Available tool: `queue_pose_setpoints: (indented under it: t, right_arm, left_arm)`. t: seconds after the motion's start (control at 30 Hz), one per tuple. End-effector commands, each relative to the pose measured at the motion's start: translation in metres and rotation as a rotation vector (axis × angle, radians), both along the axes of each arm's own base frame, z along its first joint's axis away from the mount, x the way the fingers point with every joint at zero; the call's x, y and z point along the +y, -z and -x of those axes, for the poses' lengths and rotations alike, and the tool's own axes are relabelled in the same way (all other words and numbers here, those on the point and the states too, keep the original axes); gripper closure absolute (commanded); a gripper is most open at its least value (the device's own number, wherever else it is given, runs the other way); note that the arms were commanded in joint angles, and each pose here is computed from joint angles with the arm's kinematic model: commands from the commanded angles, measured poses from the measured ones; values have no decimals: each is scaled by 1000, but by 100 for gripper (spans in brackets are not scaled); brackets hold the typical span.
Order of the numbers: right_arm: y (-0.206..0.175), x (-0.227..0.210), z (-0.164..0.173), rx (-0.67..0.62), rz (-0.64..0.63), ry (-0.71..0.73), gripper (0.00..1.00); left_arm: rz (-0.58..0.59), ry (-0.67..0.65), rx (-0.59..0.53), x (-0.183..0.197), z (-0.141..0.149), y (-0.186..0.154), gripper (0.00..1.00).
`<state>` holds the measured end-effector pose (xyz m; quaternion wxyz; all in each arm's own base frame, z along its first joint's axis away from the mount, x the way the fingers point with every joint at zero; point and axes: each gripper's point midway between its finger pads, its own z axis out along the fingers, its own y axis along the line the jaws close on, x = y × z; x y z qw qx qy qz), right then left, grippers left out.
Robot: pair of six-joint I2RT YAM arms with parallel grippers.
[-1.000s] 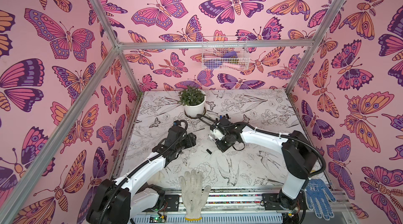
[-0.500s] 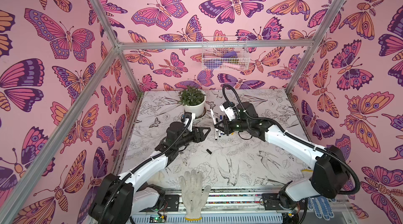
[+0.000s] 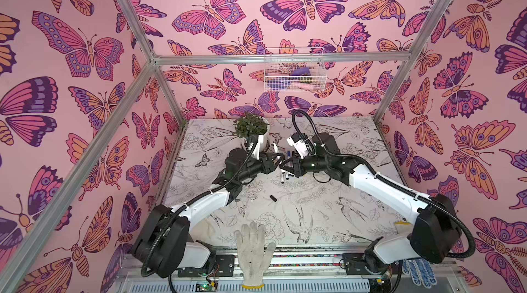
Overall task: Insert pens into pen caps
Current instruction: Pass a pen, then pick up the pen cap from the center of the table.
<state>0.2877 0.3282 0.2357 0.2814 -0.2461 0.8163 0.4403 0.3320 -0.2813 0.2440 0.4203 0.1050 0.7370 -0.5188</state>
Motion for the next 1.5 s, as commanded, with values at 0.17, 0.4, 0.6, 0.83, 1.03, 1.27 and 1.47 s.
queue_pose_setpoints:
  t: [0.17, 0.4, 0.6, 0.83, 1.03, 1.27, 1.47]
  right_arm:
    - [-21, -3, -3, -51, -46, 25, 100]
    - [-3, -6, 1, -68, 21, 15, 70]
    - [80, 1, 36, -19, 302, -121, 58]
    - [152, 19, 46, -9, 595, -223, 56]
    - [188, 20, 38, -88, 835, -263, 56]
    - [202, 30, 33, -91, 849, -264, 57]
    - [220, 35, 35, -84, 886, -284, 62]
  left_arm:
    - [41, 54, -31, -15, 2, -13, 89]
    - [-55, -47, 42, 12, 9, 14, 100]
    - [-248, -383, 183, 105, 9, 58, 100]
    - [-331, -584, 293, 171, 29, 81, 100]
    - [-299, -602, 299, 177, 33, 78, 100]
    - [-292, -576, 297, 172, 31, 75, 100]
    - [-293, -564, 272, 171, 32, 70, 100]
